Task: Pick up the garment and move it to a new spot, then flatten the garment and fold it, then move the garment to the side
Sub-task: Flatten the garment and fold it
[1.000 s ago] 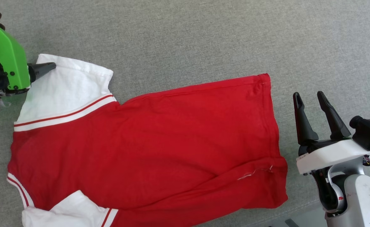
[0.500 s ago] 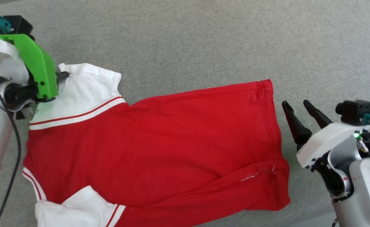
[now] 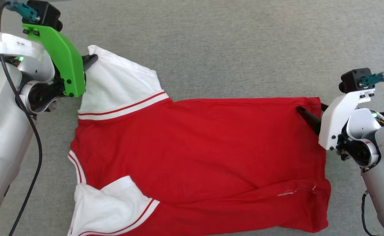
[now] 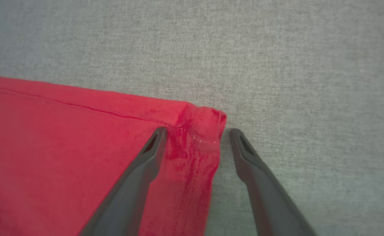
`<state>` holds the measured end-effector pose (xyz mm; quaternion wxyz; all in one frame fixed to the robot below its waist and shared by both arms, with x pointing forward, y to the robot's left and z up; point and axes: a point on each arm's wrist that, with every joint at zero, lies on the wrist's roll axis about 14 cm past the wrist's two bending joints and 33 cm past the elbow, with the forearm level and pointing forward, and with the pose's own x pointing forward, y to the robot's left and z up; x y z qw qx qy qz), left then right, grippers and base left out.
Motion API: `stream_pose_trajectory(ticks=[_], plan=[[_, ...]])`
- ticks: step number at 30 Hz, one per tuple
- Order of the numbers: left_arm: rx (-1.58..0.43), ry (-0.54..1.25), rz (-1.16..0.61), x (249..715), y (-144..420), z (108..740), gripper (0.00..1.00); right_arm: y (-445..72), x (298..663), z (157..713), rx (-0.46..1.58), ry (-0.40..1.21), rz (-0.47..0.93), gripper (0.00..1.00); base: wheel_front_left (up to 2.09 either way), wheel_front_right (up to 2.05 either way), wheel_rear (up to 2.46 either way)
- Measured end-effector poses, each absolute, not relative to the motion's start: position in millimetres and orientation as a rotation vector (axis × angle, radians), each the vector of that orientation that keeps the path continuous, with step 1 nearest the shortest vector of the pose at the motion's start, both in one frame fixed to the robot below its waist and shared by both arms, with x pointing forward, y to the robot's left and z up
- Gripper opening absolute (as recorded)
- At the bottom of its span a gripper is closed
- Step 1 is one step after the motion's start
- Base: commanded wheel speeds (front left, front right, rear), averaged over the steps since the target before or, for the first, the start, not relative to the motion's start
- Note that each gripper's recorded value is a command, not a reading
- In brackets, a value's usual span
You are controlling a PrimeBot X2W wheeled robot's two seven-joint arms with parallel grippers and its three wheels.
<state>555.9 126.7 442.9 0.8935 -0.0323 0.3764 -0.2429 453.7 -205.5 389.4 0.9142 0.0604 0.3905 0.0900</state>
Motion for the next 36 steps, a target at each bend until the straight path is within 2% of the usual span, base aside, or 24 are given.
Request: stream_pose_trajectory(ticks=[6,7,8,10,15,24,30,36], plan=[[-0.084,0.795,-0.466,541.9,144.7,431.7,0.00,-196.0,446.4,358.2,0.081,1.024,0.236,1.00,0.00,0.00,0.00],[-0.086,0.802,-0.460,539.6,147.4,428.8,0.00,-194.8,445.8,355.6,0.083,1.056,0.242,0.83,0.00,0.00,0.00],[-0.093,0.801,-0.454,538.1,149.6,427.0,0.00,-194.7,445.7,354.1,0.078,1.082,0.245,0.38,0.00,0.00,0.00],[-0.121,0.794,-0.440,537.4,151.9,426.8,0.00,-195.2,446.3,353.8,0.067,1.110,0.250,0.00,0.00,0.00,0.00],[-0.158,0.732,-0.420,537.9,155.0,438.9,0.00,-195.7,454.1,368.5,0.077,1.061,0.253,0.00,0.00,0.00,0.00],[-0.183,0.575,-0.356,526.6,176.8,477.3,0.00,-193.9,472.8,433.9,0.108,0.794,0.258,0.00,0.00,0.00,0.00],[-0.211,0.506,-0.331,494.0,184.8,490.0,0.00,-198.9,450.2,444.9,0.139,0.717,0.237,0.00,0.00,0.00,0.00],[-0.277,0.526,-0.252,431.0,199.1,465.8,0.00,-194.3,409.5,427.4,0.188,0.732,0.226,0.00,0.00,0.00,0.00]])
